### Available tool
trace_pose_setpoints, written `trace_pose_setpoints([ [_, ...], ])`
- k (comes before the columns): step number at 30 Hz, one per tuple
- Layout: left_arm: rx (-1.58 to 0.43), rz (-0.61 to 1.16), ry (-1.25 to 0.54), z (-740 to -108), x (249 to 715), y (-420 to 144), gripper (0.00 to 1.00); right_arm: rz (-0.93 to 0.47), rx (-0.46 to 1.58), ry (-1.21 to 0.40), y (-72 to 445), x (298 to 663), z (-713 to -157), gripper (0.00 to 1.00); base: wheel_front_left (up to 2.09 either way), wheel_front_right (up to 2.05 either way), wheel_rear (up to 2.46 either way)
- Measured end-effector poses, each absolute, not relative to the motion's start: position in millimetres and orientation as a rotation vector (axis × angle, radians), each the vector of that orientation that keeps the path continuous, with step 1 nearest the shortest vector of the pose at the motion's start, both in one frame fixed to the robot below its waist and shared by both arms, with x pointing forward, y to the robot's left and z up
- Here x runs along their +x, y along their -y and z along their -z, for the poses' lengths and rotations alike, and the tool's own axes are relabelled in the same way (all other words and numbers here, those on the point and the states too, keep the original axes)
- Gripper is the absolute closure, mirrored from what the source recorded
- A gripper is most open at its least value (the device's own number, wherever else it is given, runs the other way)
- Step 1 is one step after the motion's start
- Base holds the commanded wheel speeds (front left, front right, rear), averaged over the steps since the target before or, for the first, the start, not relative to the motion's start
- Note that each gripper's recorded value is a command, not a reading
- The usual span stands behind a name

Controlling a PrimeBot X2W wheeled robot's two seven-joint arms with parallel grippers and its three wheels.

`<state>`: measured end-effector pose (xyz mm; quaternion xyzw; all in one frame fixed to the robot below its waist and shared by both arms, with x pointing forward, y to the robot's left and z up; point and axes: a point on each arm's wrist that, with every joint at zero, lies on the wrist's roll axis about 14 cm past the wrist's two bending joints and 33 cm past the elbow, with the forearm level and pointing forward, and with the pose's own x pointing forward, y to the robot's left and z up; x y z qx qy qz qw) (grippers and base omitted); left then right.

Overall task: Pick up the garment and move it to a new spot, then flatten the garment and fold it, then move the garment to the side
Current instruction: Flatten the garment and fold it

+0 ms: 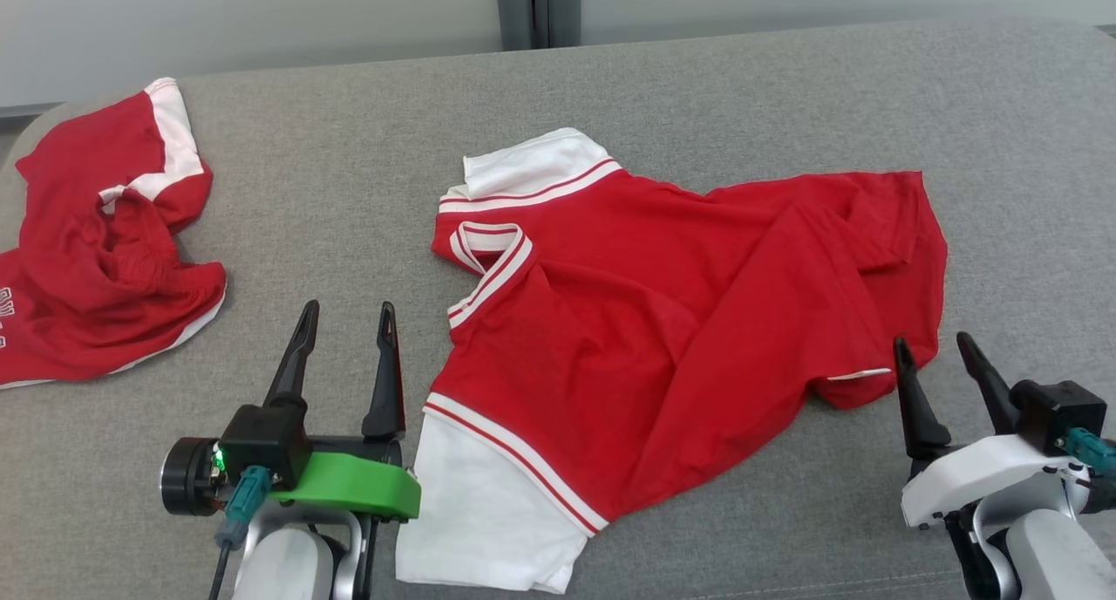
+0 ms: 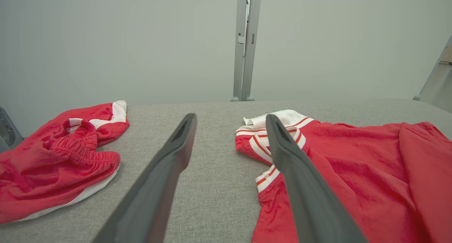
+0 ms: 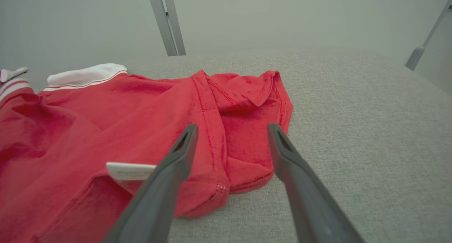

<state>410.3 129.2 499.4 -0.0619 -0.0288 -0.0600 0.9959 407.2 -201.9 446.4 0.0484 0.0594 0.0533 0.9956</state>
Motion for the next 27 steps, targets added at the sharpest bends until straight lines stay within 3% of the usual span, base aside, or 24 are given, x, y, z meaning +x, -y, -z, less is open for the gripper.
trace_pose_setpoints([
  [11,-0.118,0.116,0.038,-492,410,-132,0.0,-0.11,0.129,-0.271,189,408,-400,0.02,0.0,0.0,0.0],
  [12,-0.117,0.114,0.035,-491,409,-133,0.0,-0.109,0.133,-0.282,188,408,-396,0.08,0.0,0.0,0.0],
  [13,-0.117,0.112,0.033,-490,409,-134,0.0,-0.108,0.137,-0.292,188,408,-393,0.4,0.0,0.0,0.0],
  [14,-0.117,0.109,0.031,-489,409,-135,0.0,-0.109,0.14,-0.302,187,408,-390,0.59,0.0,0.0,0.0],
  [15,-0.116,0.106,0.029,-489,409,-135,0.0,-0.111,0.142,-0.306,185,408,-389,0.67,0.0,0.0,0.0],
  [17,-0.115,0.1,0.027,-488,409,-137,0.0,-0.119,0.15,-0.308,180,410,-388,1.0,0.0,0.0,0.0],
  [27,-0.116,0.095,0.037,-492,411,-137,0.0,-0.077,0.189,-0.268,188,402,-398,1.0,0.0,0.0,0.0],
])
